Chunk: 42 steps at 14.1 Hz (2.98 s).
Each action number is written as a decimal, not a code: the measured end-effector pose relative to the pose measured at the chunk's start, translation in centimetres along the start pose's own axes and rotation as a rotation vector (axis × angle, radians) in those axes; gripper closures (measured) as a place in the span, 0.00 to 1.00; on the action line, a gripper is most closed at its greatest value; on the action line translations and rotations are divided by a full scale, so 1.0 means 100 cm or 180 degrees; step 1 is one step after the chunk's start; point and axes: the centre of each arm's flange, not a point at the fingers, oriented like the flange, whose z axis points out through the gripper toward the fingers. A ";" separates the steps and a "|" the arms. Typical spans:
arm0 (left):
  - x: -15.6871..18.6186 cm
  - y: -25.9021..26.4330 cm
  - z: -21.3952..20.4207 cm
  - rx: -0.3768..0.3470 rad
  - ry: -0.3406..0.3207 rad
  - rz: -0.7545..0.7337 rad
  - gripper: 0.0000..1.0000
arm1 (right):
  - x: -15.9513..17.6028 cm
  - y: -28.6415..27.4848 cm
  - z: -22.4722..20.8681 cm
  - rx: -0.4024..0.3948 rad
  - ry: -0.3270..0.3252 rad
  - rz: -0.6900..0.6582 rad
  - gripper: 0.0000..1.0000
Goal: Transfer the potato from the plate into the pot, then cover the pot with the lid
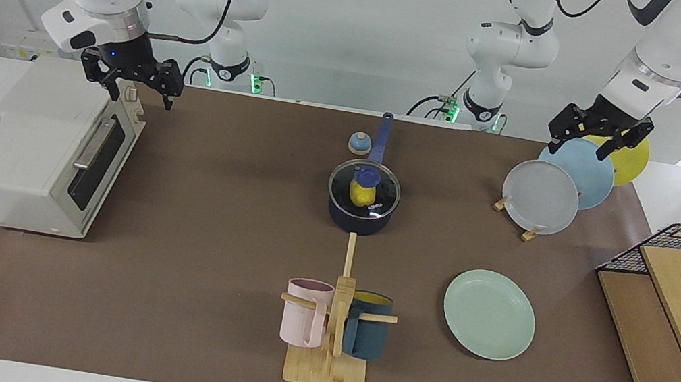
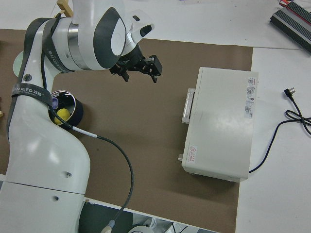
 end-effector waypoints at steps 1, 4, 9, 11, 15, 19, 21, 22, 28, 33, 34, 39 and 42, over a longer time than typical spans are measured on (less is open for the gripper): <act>0.000 0.000 0.000 0.0000 0.0001 0.0000 0.00 | 0.000 -0.001 -0.004 0.0004 0.0023 -0.0005 0.00; -0.001 0.000 -0.001 0.0000 0.0007 0.0000 0.00 | 0.000 -0.001 -0.008 0.0010 0.0044 -0.0004 0.00; -0.001 -0.003 -0.002 -0.0002 0.0014 -0.0015 0.00 | 0.000 0.002 -0.007 0.0012 0.0012 0.0011 0.00; -0.001 -0.003 -0.003 -0.0002 0.0014 -0.0016 0.00 | 0.000 0.001 -0.007 0.0018 0.0013 0.0009 0.00; -0.002 -0.004 -0.003 -0.0002 0.0019 -0.0022 0.00 | 0.000 -0.004 -0.007 0.0045 0.0009 -0.0015 0.00; -0.002 -0.004 -0.004 -0.0003 0.0021 -0.0023 0.00 | 0.000 -0.003 -0.006 0.0118 0.0000 0.0004 0.00; -0.002 -0.004 -0.004 -0.0002 0.0021 -0.0023 0.00 | 0.000 0.000 -0.005 0.0129 -0.0005 0.0023 0.00; -0.002 -0.004 -0.004 -0.0002 0.0021 -0.0021 0.00 | 0.000 0.001 -0.005 0.0130 -0.0006 0.0027 0.00; -0.002 -0.003 -0.003 -0.0002 0.0018 -0.0020 0.00 | 0.001 0.001 -0.005 0.0130 -0.0006 0.0029 0.00; -0.002 -0.003 -0.003 -0.0002 0.0017 -0.0019 0.00 | 0.001 0.002 -0.006 0.0130 -0.0003 0.0033 0.00; -0.002 -0.003 -0.003 -0.0002 0.0016 -0.0018 0.00 | 0.001 0.002 -0.006 0.0130 -0.0002 0.0033 0.00; -0.002 -0.002 -0.003 -0.0001 0.0016 -0.0011 0.00 | 0.001 0.002 -0.006 0.0130 0.0000 0.0033 0.00; -0.002 -0.002 -0.003 -0.0001 0.0016 -0.0010 0.00 | 0.001 0.002 -0.006 0.0130 0.0000 0.0033 0.00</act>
